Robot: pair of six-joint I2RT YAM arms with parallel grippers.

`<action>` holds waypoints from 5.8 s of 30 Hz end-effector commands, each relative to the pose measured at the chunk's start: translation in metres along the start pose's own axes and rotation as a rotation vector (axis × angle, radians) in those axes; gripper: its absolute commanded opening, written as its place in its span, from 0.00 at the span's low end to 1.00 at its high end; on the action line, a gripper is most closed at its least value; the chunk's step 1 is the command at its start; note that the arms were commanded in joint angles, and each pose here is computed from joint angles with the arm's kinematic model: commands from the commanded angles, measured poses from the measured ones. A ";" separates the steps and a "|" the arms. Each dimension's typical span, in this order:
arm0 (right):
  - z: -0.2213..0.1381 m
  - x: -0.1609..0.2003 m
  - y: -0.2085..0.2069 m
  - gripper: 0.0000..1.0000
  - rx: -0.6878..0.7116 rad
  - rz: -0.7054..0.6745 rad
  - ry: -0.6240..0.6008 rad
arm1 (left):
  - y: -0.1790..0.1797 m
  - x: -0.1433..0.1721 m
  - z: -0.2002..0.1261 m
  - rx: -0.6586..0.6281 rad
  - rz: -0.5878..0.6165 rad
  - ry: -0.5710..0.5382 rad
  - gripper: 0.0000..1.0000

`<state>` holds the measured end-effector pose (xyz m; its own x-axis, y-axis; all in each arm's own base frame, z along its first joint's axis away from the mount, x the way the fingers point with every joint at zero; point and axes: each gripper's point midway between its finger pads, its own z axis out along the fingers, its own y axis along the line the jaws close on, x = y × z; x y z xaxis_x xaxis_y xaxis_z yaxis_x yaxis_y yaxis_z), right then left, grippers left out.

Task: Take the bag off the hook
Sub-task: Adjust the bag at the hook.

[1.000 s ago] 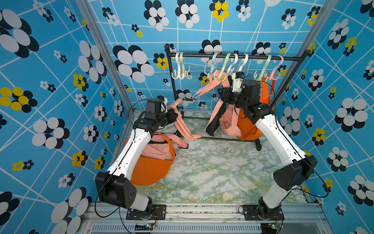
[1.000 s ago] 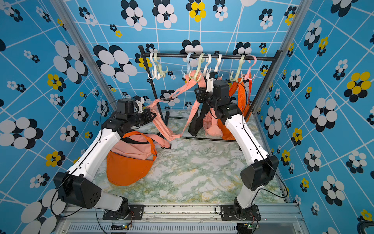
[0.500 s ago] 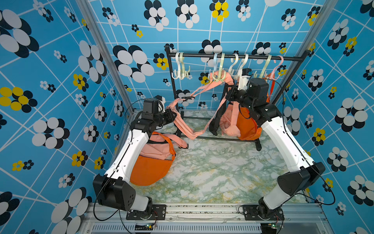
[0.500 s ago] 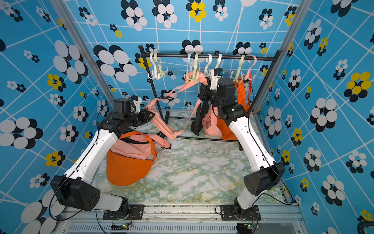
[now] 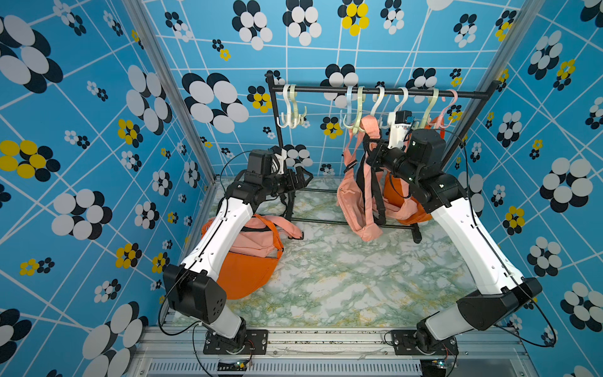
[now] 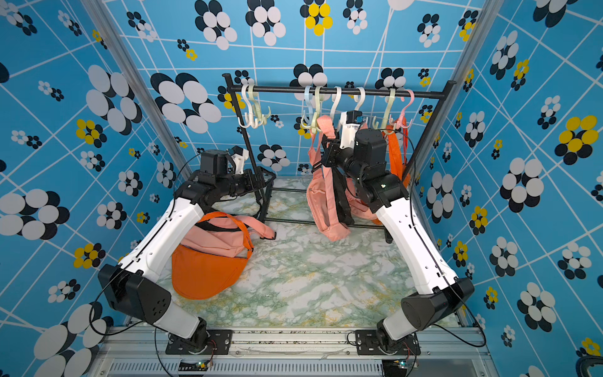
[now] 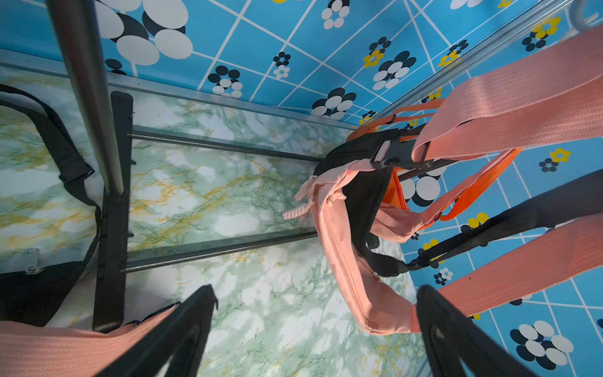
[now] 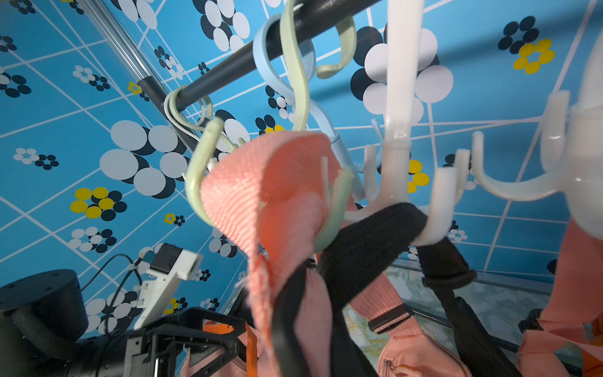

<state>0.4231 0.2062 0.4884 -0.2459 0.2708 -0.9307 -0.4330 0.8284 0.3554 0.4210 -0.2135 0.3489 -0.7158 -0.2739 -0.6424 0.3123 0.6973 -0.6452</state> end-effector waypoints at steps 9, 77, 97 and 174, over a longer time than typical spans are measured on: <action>-0.026 -0.014 0.033 0.00 -0.117 0.022 -0.036 | -0.075 -0.022 0.012 0.183 0.154 -0.019 0.99; -0.017 0.015 -0.030 0.19 -0.026 0.111 0.048 | -0.165 -0.019 0.087 0.431 0.233 0.050 0.09; -0.004 0.018 -0.026 0.20 -0.069 0.152 0.062 | -0.126 -0.028 0.035 0.333 0.235 -0.032 0.99; 0.137 0.061 0.028 0.77 -0.166 -0.022 0.024 | -0.073 -0.068 -0.083 0.204 0.158 -0.220 0.00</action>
<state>0.5026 0.3135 0.4067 -0.3482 0.1922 -0.9175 -0.5865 0.7189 0.3732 0.4010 -0.1953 0.4651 -0.5220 -0.3150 -0.7927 0.5280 0.6106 -0.5903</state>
